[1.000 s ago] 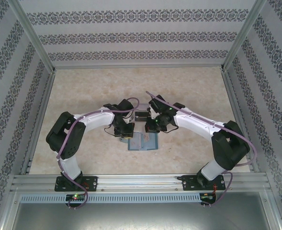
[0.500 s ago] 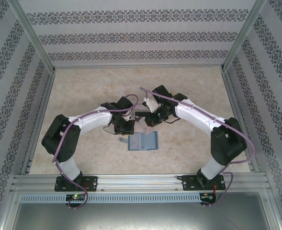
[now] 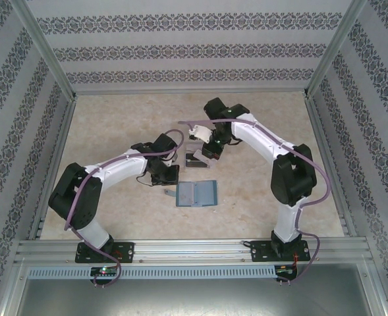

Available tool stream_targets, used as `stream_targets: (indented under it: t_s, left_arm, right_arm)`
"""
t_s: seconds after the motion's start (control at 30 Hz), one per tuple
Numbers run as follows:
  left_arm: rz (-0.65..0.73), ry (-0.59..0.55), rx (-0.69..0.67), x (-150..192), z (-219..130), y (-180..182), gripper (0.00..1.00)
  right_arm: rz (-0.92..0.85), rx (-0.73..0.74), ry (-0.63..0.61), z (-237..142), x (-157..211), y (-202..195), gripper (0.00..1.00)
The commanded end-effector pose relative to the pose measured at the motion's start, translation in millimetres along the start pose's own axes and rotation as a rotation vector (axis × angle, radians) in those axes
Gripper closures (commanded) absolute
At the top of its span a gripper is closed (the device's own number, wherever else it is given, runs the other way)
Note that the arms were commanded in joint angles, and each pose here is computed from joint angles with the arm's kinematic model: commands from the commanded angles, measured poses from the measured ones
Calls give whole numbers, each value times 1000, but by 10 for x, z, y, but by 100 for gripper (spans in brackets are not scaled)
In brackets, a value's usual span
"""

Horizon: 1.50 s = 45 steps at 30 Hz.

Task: Take the credit cards out of the card holder

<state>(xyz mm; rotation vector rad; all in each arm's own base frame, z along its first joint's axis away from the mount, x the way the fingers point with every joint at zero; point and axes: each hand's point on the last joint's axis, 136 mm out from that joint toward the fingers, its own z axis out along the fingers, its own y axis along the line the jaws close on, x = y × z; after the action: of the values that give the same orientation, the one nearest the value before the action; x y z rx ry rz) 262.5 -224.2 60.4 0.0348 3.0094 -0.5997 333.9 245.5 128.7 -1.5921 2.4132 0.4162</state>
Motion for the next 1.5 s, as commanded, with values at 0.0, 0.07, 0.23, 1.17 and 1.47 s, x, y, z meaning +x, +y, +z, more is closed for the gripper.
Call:
stream_targets:
  t_s: [0.0,0.07,0.23,1.17,1.47]
  left_arm:
    - [1,-27,-43,0,-87,142,100]
    - [-5,-34,-53,25,-116,193,100]
    - [-22,-41,-64,55,-187,270,100]
    - [-69,-28,-81,28,-173,369,100]
    - [-69,-23,-70,0,-163,363,100]
  right_arm:
    - [-150,-12,108,-61,109,-59,100]
    - [-181,-5,124,-104,49,-134,100]
    - [-246,16,153,-140,-94,-308,99]
    - [-332,-91,221,391,-297,-415,94]
    - [-352,-45,211,156,-371,-398,94]
